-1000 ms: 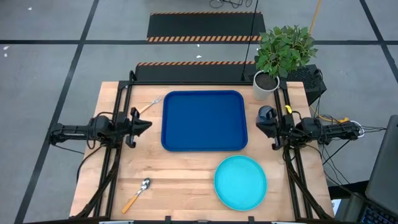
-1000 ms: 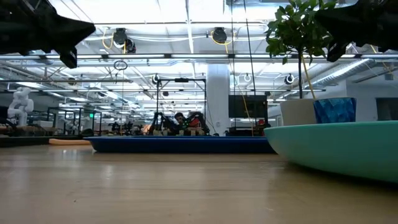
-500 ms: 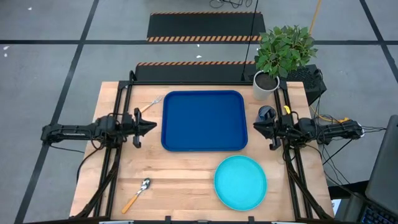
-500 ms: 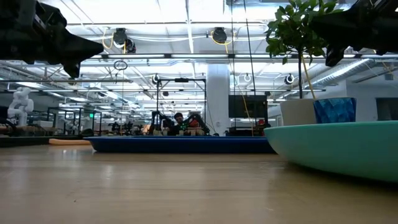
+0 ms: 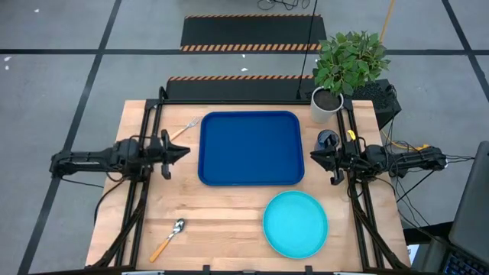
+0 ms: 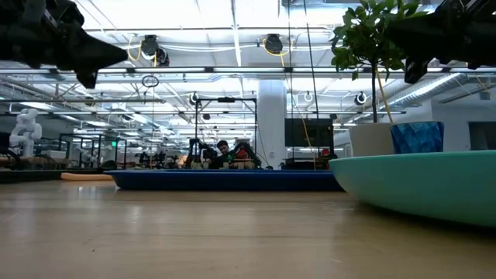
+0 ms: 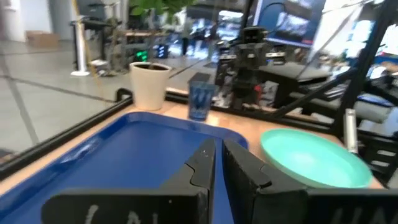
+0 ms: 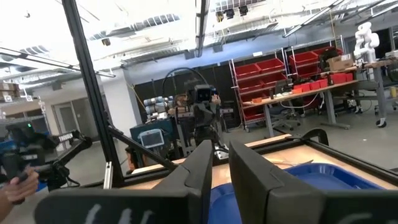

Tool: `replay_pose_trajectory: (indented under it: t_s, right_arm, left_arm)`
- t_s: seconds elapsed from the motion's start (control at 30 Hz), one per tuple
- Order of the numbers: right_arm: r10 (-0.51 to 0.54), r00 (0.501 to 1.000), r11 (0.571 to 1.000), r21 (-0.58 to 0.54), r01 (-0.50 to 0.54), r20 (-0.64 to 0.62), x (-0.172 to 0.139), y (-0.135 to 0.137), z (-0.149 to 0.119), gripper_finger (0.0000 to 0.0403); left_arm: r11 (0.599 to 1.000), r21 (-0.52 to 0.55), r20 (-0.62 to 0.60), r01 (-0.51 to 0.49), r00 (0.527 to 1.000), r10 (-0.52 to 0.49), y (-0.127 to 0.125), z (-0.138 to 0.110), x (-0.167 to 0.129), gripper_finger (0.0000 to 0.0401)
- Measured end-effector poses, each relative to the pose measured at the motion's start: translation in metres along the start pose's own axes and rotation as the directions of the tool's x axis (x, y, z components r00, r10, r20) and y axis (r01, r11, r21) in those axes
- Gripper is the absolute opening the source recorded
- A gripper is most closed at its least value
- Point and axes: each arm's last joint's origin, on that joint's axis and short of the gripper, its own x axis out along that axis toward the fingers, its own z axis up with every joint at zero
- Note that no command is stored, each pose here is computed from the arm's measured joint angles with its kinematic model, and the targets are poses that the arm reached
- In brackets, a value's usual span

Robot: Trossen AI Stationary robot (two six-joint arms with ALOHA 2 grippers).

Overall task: Pick and place plate/cup/fork/spoon on tray
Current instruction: Put the light blue plate on the blue tray

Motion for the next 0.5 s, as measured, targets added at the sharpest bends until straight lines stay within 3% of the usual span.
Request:
replay_pose_trajectory:
  t_s: [0.3, 0.4, 0.5]
  right_arm:
    - [-0.049, 0.999, 0.996, -0.073, 0.050, 0.011, 0.000, -0.001, 0.000, 0.0050]
    - [-0.052, 0.999, 0.995, -0.084, 0.052, 0.002, 0.001, -0.001, -0.001, 0.0050]
    - [-0.054, 0.998, 0.995, -0.087, 0.053, -0.010, 0.002, -0.002, -0.002, 0.0050]
  left_arm:
    - [0.990, 0.015, -0.156, -0.141, 0.978, 0.142, -0.006, 0.061, 0.004, 0.0031]
    - [0.975, 0.051, -0.280, -0.218, 0.933, 0.224, -0.007, 0.070, 0.014, 0.0031]
    - [0.949, 0.132, -0.409, -0.288, 0.856, 0.316, -0.007, 0.074, 0.024, 0.0031]
